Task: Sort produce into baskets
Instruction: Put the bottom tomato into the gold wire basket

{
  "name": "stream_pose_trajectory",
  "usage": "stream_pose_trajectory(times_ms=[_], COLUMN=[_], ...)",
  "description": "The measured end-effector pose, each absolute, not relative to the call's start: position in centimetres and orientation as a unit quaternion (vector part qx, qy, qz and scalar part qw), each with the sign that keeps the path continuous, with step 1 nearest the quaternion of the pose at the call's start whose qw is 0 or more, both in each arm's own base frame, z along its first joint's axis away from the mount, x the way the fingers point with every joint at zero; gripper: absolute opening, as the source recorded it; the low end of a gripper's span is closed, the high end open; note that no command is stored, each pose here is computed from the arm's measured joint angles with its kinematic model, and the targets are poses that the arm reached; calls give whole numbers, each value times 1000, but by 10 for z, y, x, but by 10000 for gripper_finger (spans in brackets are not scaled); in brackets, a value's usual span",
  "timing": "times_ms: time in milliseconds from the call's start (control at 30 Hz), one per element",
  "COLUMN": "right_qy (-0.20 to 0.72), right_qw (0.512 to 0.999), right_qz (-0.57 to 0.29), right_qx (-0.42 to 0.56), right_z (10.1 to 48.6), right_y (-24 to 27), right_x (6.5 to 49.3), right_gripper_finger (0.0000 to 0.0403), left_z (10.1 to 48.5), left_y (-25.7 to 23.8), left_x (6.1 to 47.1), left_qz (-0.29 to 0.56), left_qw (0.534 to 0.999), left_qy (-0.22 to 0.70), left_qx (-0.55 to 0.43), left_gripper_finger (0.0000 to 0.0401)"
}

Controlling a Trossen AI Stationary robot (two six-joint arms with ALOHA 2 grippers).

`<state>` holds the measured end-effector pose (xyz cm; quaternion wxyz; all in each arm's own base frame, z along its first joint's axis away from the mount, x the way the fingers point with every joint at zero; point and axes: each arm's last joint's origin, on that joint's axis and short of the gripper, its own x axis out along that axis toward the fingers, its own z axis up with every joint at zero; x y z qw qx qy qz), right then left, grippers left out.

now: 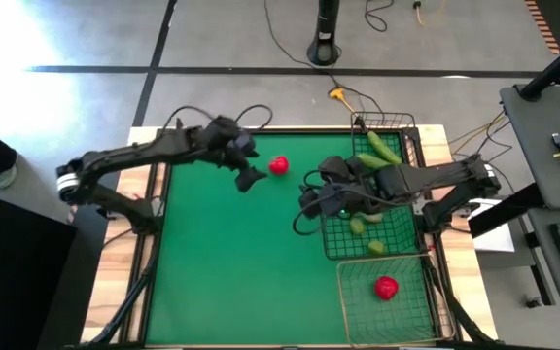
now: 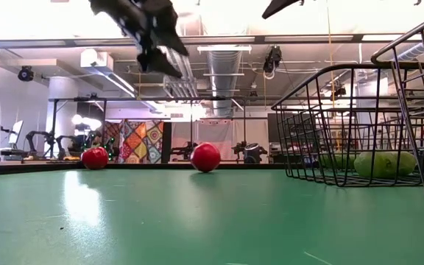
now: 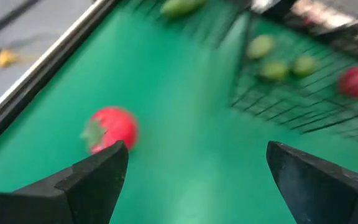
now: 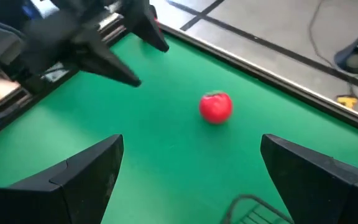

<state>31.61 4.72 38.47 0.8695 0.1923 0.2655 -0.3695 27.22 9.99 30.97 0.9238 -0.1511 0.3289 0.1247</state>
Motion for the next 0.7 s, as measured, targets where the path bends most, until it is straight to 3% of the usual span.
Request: stream_pose_trajectory(times_ms=[267, 567, 700], right_qy=[291, 283, 310], right_qw=[876, 839, 842], right_qz=[-333, -412, -370], right_qx=[191, 217, 242], right_z=[367, 349, 331], right_y=[23, -21, -45], right_x=[350, 365, 384], right_gripper_finger=[373, 373, 373], left_z=[331, 365, 372], left_y=[54, 19, 13], left_x=[246, 207, 189], left_qz=[55, -8, -20], left_qw=[967, 984, 986], left_qy=[224, 157, 146], left_qx=[-112, -81, -80], left_gripper_finger=[363, 363, 363])
